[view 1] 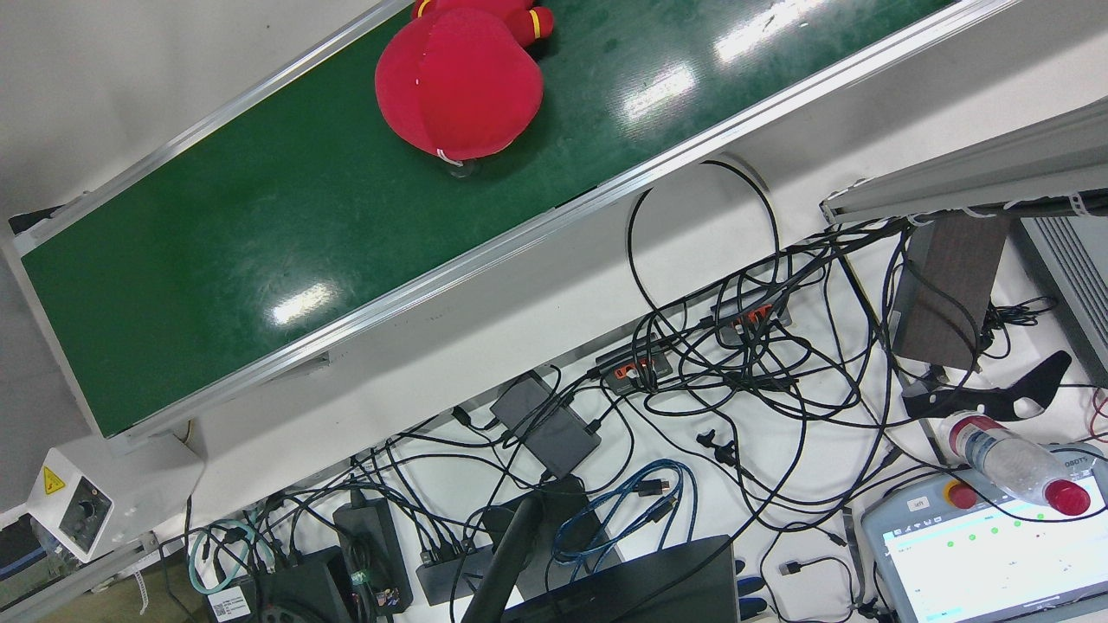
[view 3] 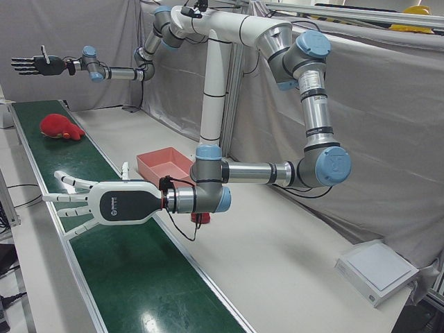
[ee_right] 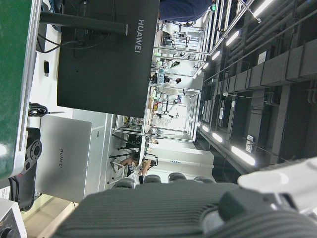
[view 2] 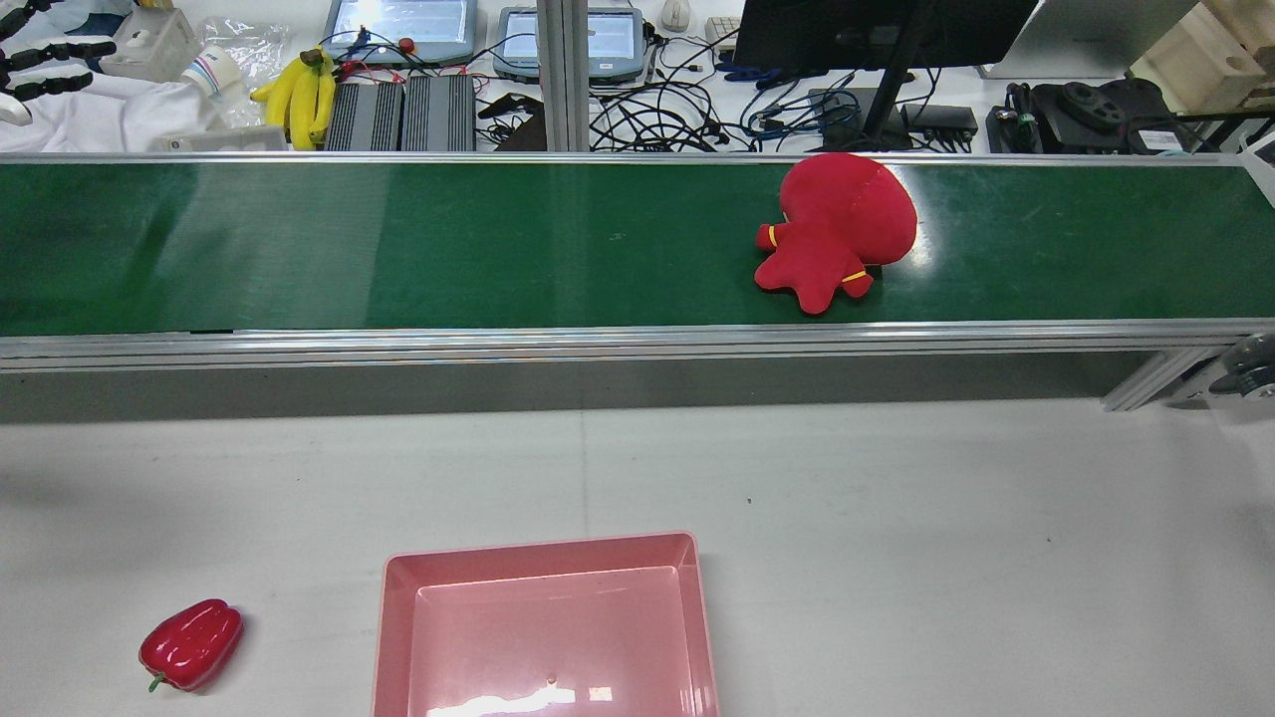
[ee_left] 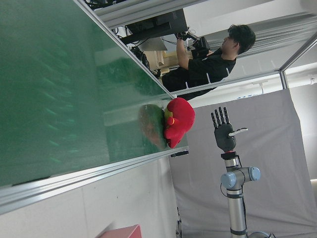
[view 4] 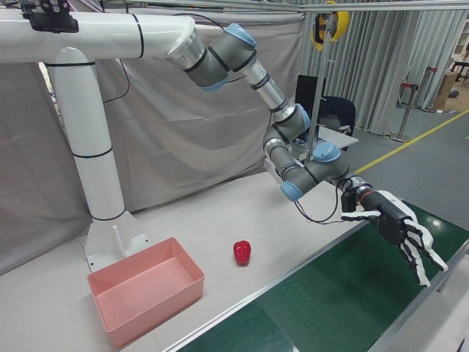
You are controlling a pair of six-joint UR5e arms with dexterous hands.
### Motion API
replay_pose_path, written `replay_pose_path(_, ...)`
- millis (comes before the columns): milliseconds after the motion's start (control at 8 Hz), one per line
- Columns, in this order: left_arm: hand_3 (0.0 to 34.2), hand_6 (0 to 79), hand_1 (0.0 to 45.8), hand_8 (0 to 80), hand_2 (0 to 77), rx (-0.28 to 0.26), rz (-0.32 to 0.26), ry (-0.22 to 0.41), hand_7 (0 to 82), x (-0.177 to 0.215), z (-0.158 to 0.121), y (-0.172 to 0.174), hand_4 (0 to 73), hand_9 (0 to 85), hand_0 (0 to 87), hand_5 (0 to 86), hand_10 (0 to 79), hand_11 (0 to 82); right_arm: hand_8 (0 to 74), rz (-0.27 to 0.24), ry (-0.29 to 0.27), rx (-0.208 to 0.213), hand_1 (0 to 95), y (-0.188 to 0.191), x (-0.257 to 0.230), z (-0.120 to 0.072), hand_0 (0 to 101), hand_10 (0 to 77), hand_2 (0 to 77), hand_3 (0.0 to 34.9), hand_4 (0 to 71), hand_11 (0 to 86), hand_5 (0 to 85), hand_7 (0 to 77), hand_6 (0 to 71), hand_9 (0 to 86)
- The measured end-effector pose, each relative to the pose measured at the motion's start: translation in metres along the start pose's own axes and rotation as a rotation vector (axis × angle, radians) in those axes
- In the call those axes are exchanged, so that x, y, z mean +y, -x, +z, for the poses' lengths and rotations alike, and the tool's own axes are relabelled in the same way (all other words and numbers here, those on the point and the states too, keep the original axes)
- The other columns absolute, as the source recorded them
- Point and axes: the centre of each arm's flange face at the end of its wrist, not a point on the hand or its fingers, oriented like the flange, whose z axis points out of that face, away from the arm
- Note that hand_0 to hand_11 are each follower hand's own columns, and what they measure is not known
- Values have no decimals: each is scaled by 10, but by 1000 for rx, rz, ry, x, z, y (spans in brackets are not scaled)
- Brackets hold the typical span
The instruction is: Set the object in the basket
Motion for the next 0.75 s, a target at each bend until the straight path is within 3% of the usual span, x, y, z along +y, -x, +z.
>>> replay_pose_path(250,296,22,60,147,5,2,-3,4,71,1,0,-4,5,131,536,251,22,49,0,0,1,-1,0,0,0,0,1,0,5,0,0,0,0,5,0,0)
replay_pose_path(750,300,22,82,147,5,6,-21,5,76,1,-1,-7,5,125,530,256,22,49,0,0,1,0,0,0,1,0,1,0,5,0,0,0,0,5,0,0)
